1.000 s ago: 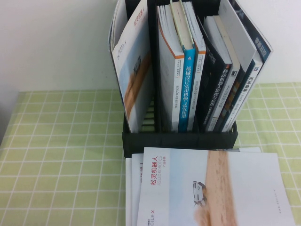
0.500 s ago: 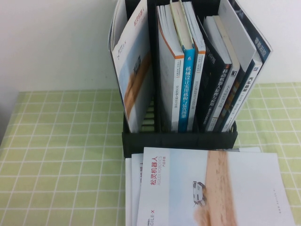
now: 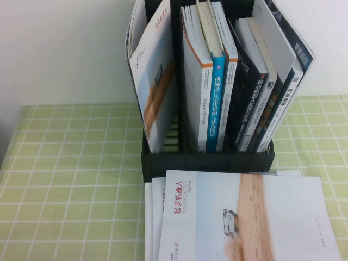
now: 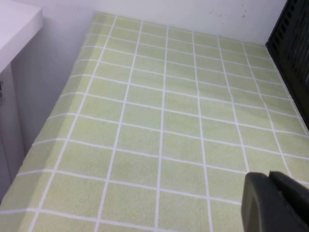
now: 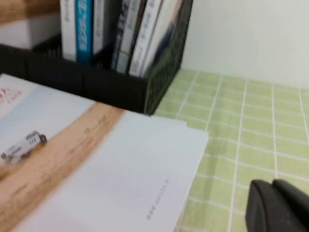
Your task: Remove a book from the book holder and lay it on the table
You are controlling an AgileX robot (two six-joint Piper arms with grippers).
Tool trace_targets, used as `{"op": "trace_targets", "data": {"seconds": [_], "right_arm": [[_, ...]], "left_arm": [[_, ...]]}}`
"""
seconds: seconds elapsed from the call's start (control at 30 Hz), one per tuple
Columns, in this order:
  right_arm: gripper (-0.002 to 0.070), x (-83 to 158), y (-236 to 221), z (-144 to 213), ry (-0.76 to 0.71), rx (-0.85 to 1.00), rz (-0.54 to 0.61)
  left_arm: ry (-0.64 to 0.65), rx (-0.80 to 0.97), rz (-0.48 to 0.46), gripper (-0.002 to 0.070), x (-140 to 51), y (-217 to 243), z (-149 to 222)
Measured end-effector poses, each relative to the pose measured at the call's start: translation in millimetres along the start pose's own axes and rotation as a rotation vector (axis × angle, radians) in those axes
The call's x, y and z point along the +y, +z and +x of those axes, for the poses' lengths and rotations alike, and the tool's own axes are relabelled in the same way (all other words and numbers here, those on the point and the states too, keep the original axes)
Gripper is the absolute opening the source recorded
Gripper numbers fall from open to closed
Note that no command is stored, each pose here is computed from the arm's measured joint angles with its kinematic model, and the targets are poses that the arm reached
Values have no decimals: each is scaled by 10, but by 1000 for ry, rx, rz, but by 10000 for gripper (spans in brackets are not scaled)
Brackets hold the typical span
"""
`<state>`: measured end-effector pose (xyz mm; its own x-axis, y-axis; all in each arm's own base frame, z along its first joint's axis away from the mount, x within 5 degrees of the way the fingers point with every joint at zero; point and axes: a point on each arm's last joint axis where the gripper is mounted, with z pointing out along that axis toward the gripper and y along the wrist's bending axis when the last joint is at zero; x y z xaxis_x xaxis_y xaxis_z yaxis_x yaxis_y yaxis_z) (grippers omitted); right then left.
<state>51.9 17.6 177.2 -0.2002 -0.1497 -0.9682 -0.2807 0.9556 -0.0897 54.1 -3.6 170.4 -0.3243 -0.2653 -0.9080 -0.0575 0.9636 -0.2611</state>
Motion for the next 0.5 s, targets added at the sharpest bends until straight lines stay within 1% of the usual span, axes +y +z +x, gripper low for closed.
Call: {"op": "trace_targets", "data": {"seconds": [0.13,0.27,0.5], "right_arm": [[-2,-17,-2,106,68,113,57],[-2,-28,-3,112,118,117,78],[-1,-30,-3,112,148,117,84]], "left_arm": [[0,-1,0,-3,0,0,0],[0,-2,1,-3,0,-1,0],[0,-2,1,-3,0,-1,0]]}}
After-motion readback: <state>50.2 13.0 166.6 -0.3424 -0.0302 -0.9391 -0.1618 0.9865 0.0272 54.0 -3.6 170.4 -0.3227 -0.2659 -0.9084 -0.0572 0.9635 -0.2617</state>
